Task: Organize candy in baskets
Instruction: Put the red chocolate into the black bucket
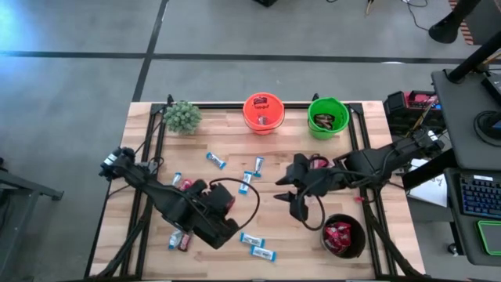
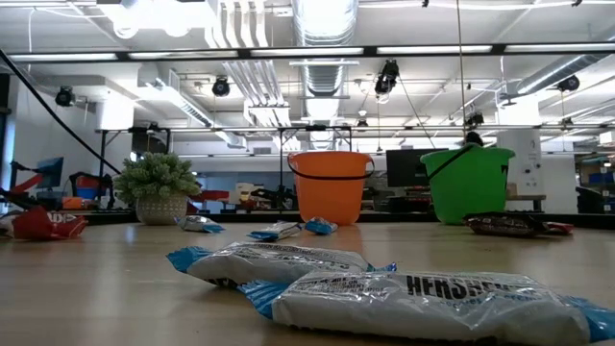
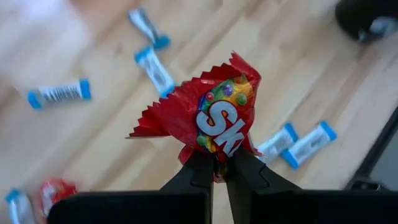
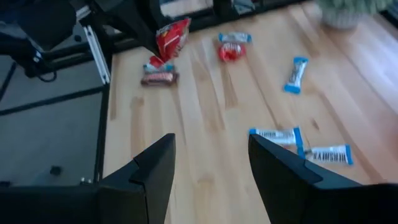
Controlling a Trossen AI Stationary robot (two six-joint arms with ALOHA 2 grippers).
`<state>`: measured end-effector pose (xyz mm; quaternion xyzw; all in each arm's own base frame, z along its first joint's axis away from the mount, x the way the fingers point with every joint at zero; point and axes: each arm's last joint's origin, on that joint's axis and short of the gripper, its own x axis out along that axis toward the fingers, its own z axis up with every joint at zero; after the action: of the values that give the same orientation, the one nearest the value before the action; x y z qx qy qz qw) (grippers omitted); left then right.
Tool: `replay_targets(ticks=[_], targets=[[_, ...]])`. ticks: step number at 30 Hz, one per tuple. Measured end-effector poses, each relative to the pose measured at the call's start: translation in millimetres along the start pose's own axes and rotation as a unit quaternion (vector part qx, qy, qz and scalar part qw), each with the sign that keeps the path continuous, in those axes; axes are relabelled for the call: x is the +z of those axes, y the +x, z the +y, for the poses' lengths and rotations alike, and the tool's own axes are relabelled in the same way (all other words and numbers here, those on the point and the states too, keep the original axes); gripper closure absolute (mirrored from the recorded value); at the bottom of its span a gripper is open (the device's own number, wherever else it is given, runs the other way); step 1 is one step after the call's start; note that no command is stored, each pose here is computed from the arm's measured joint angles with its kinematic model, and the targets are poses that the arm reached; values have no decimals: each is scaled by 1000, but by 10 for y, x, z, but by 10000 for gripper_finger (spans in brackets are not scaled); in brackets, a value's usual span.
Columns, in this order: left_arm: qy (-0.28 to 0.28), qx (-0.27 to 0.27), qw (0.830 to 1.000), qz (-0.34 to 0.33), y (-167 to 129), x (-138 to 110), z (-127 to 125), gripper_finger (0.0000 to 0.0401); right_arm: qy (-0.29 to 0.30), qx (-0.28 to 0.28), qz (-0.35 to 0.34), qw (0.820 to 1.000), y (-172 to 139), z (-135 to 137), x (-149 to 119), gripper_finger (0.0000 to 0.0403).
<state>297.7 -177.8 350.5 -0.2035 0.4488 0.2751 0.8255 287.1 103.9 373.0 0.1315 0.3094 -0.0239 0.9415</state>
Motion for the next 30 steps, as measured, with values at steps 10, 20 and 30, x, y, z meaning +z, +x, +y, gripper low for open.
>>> replay_targets(ticks=[10, 20, 30], targets=[[48, -7, 993, -105, -306, 257, 26, 401, -64, 32, -101, 992, -8, 39, 216, 211], [85, -5, 988, -130, -385, 446, 80, 401, -58, 11, -123, 991, 36, -116, 327, 211], [113, -3, 982, -152, -308, 660, 109, 401, -91, 53, -159, 982, 19, -102, 423, 211]])
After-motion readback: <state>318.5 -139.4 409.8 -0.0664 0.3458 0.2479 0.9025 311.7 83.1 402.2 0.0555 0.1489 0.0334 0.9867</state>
